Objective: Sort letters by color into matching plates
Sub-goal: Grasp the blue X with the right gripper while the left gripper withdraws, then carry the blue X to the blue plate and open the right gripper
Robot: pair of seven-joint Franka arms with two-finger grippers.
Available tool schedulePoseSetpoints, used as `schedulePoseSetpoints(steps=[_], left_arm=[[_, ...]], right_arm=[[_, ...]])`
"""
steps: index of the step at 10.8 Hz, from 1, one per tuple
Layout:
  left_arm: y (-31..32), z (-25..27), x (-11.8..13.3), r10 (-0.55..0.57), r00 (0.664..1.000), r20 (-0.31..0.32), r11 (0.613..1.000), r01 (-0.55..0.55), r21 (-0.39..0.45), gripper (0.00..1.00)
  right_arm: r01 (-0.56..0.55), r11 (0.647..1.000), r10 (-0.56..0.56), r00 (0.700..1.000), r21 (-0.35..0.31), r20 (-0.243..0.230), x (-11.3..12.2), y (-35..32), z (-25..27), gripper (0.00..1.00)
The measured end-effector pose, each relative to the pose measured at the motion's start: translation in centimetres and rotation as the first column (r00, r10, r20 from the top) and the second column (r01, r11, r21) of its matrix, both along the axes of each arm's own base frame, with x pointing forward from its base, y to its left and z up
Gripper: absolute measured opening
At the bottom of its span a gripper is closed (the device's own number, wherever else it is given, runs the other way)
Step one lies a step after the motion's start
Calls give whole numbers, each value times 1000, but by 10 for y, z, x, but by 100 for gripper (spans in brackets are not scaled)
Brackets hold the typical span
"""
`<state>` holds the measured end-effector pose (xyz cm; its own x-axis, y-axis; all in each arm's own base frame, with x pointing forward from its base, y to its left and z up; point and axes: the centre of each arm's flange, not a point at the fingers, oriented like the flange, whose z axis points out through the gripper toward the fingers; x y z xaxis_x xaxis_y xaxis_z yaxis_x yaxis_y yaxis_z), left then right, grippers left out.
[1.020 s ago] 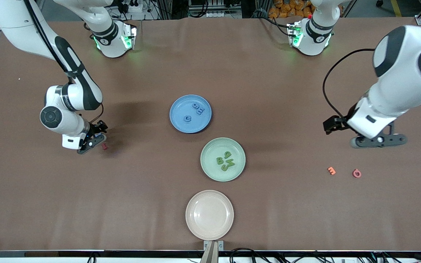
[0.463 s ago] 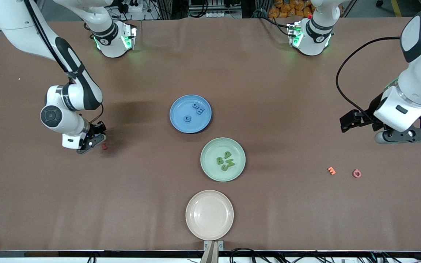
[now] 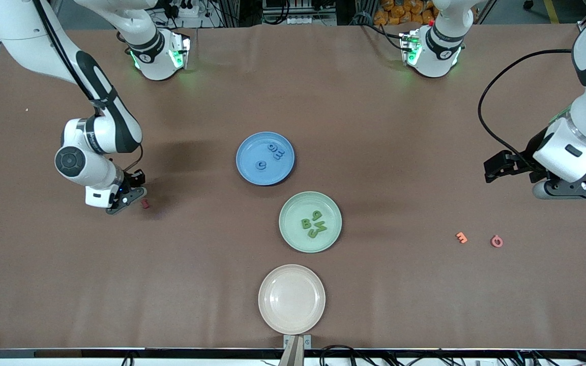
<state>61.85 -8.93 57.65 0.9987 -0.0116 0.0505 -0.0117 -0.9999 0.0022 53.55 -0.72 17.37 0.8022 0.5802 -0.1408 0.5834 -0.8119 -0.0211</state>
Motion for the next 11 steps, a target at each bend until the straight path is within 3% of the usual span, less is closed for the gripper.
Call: schedulePoseSetpoints(steps=[3,6,9,11], left_arm=[[23,20,-4,-59,998,28,998,58,23,100],[28,62,-36,-93,995,40,995,91,38,100],[21,77,-50,-99,994,53,995,97,36,100],[20,82,-55,-99,993,60,995,97,37,100]], right_arm=[[17,1000,-17,999,11,-48,5,8,7,34],[72,996,-68,995,58,-70,8,41,20,34],[158,987,-155,985,38,-69,6,85,33,34],[230,972,-225,971,58,-77,0,124,39,34]])
